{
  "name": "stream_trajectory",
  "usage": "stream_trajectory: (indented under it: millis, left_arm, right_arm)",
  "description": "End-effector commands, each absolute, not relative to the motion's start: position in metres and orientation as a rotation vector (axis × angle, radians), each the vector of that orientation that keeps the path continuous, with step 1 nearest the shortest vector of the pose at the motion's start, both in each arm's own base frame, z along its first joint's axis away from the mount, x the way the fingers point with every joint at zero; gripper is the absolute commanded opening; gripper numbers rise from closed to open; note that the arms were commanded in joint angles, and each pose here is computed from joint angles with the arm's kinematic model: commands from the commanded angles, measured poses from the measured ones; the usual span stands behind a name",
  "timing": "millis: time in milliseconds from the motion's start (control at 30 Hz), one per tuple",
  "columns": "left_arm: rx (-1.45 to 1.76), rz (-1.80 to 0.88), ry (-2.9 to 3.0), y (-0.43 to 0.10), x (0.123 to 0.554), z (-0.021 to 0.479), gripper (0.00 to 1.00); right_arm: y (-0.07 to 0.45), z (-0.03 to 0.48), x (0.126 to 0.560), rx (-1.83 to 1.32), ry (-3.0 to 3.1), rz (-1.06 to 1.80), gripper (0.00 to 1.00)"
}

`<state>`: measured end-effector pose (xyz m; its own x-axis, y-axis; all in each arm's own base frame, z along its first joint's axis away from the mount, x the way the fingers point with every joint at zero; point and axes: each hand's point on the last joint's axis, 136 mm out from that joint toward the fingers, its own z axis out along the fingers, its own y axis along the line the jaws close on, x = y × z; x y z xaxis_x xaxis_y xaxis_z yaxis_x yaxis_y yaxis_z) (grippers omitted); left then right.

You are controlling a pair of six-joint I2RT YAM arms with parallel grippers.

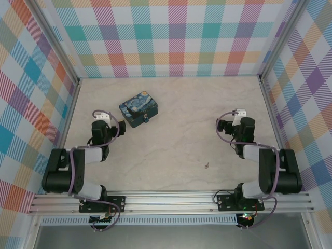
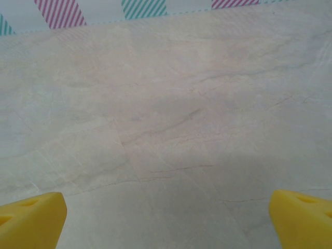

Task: Unlock the padlock with the key

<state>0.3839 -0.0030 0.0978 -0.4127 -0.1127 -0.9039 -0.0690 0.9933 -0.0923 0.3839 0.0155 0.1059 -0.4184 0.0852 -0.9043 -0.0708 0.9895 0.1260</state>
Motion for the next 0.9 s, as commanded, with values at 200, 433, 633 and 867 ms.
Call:
stream_trajectory:
  millis: [200,433,633,867]
  left_arm:
    - [-0.316,-0.184,2.110,-0.009,0.358,0.153,1.00]
    - [-0.266,-0.466,2.161,-0.054,0.360,0.179,1.00]
    - [-0.161,-0.522,2.199,-0.095,0.376,0.186,1.00]
    - [-0.055,-0.567,2.202,-0.136,0.402,0.189,1.00]
  right_arm:
    - [0.037,0.165,0.347,0.144,2.140,0.409,1.00]
    - [0.077,0.178,0.306,0.266,2.247,0.798,1.00]
    - [0.091,0.167,0.292,0.327,2.312,0.941,1.00]
    - [0.102,0.143,0.277,0.288,2.472,0.812,1.00]
